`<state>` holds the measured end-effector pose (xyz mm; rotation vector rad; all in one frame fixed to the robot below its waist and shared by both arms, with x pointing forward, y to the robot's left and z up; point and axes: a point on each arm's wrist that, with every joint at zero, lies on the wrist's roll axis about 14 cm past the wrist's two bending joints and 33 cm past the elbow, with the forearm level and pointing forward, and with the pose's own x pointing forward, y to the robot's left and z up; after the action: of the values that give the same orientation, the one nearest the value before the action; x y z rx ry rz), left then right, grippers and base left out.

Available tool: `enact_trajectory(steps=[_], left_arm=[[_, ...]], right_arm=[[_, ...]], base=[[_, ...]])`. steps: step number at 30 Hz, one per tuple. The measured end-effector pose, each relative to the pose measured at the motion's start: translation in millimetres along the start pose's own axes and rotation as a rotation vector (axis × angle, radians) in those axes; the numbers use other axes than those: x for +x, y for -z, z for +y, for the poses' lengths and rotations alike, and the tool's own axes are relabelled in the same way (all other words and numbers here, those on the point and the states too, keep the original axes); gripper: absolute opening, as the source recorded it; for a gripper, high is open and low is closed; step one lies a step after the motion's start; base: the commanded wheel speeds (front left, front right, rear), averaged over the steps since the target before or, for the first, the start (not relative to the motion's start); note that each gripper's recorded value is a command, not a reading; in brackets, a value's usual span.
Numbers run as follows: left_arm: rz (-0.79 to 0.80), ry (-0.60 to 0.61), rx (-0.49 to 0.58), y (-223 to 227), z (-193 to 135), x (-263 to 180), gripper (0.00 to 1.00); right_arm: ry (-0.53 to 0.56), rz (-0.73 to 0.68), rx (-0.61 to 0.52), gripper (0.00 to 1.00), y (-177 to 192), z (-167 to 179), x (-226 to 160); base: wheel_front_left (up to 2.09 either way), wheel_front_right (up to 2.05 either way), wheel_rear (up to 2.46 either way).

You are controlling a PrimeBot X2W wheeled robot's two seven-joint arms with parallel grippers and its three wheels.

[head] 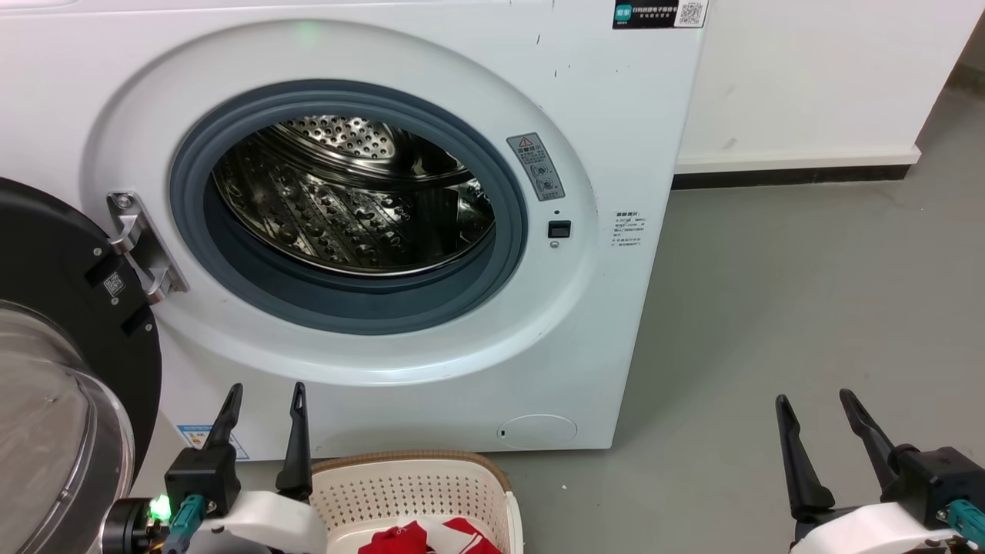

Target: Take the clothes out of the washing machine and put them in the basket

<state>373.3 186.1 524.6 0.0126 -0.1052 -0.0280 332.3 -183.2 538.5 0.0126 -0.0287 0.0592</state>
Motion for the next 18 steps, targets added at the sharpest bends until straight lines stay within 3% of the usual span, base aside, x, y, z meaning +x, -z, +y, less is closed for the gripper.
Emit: enact_trajectory(steps=[18], left_arm=[[0.002, -0.008, 0.006, -3.5, 3.3, -2.1, 1.0]], right_arm=[[-0.009, -0.004, 0.006, 1.0, -2.0, 2.9, 2.1]], base=[[0.0, 0.0, 0.0]])
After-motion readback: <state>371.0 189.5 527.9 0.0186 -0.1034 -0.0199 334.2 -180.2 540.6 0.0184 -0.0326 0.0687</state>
